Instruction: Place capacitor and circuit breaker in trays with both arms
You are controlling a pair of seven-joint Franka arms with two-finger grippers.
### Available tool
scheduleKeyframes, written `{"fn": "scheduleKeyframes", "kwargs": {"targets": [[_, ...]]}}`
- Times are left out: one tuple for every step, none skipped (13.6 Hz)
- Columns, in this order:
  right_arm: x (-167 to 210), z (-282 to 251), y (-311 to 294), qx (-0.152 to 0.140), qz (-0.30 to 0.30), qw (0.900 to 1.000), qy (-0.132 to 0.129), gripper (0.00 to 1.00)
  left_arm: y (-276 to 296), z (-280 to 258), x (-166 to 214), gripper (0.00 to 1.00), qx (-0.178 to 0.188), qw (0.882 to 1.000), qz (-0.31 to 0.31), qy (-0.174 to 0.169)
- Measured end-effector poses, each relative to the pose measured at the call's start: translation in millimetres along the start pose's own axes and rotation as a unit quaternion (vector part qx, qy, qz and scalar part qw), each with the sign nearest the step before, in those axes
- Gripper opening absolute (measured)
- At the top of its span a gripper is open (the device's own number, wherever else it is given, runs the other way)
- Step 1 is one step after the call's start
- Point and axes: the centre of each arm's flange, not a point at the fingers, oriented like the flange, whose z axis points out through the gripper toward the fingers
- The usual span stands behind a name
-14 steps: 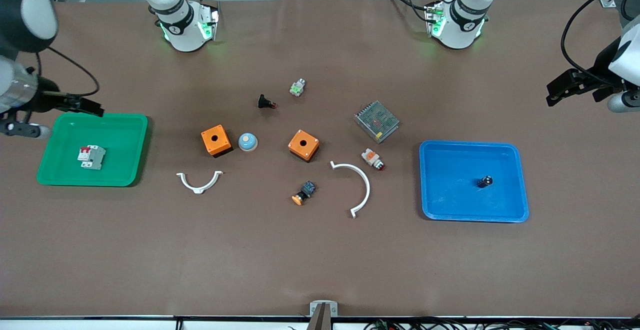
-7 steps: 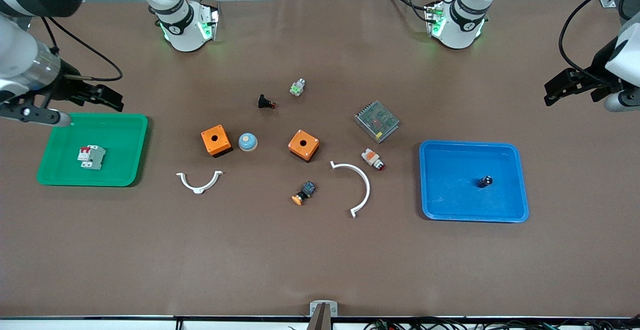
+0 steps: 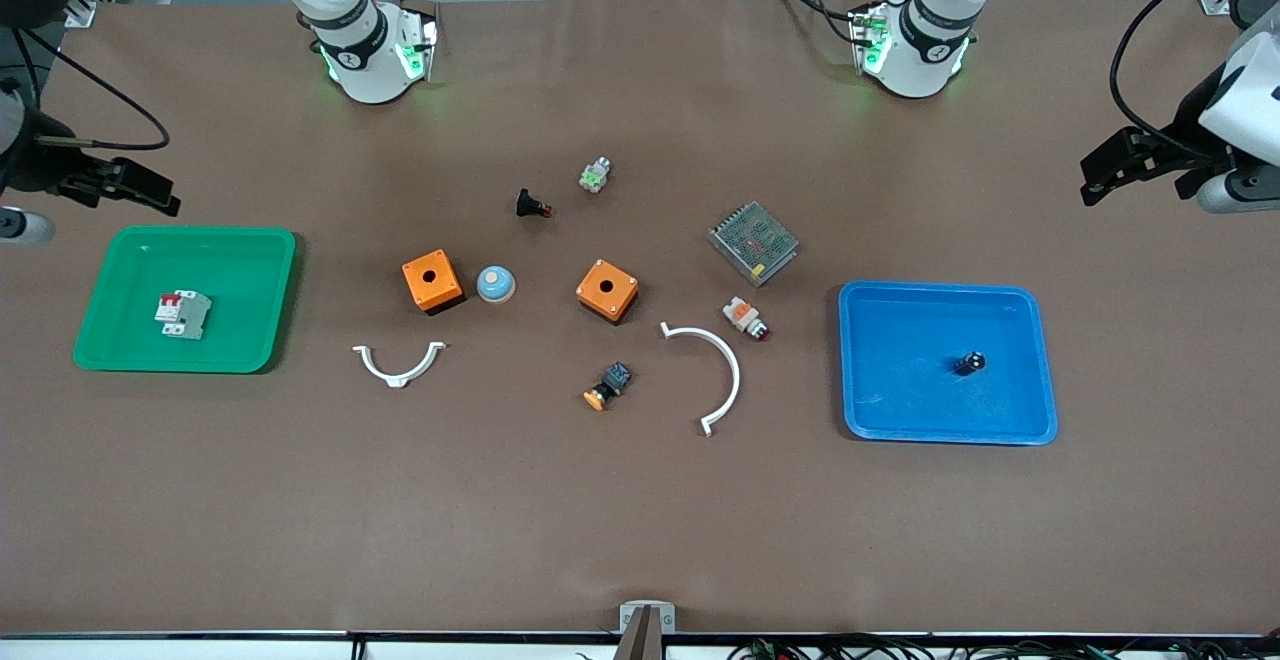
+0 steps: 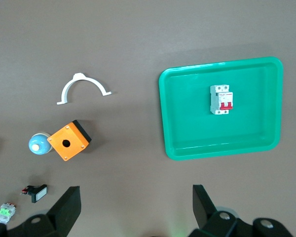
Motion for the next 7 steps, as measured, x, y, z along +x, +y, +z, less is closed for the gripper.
{"fn": "scheduleKeyframes", "kwargs": {"targets": [[0.3,-3.4,2.0,0.0,0.001,1.0,0.004,1.0,0.2,-0.6,-0.4,1.0,-0.001,1.0,0.0,0.0],[0.6,-10.1,1.4,0.001,0.0,1.0,0.011,1.0,0.7,-0.7,-0.5,1.0,-0.003,1.0,0.0,0.0],[0.9,-19.6,-0.2,0.001,-0.001,1.0,0.022,1.0,1.4,-0.7,-0.6,1.0,-0.006,1.0,0.0,0.0],[1.0,-32.2,-2.2,0.001,-0.003,0.999,0.035,1.0,1.7,-0.6,-0.7,1.0,-0.007,1.0,0.0,-0.001],[0.6,-46.4,-3.8,0.002,-0.005,0.999,0.05,1.0,1.9,-0.5,-0.9,1.0,-0.007,1.0,0.0,-0.002],[0.0,-58.2,-4.7,0.002,-0.005,0.998,0.063,1.0,1.9,-0.3,-1.5,1.0,-0.007,1.0,0.001,-0.004],[-0.5,-66.9,-5.0,0.003,-0.006,0.997,0.072,1.0,2.2,0.0,-2.0,1.0,-0.007,1.0,0.001,-0.006]]}}
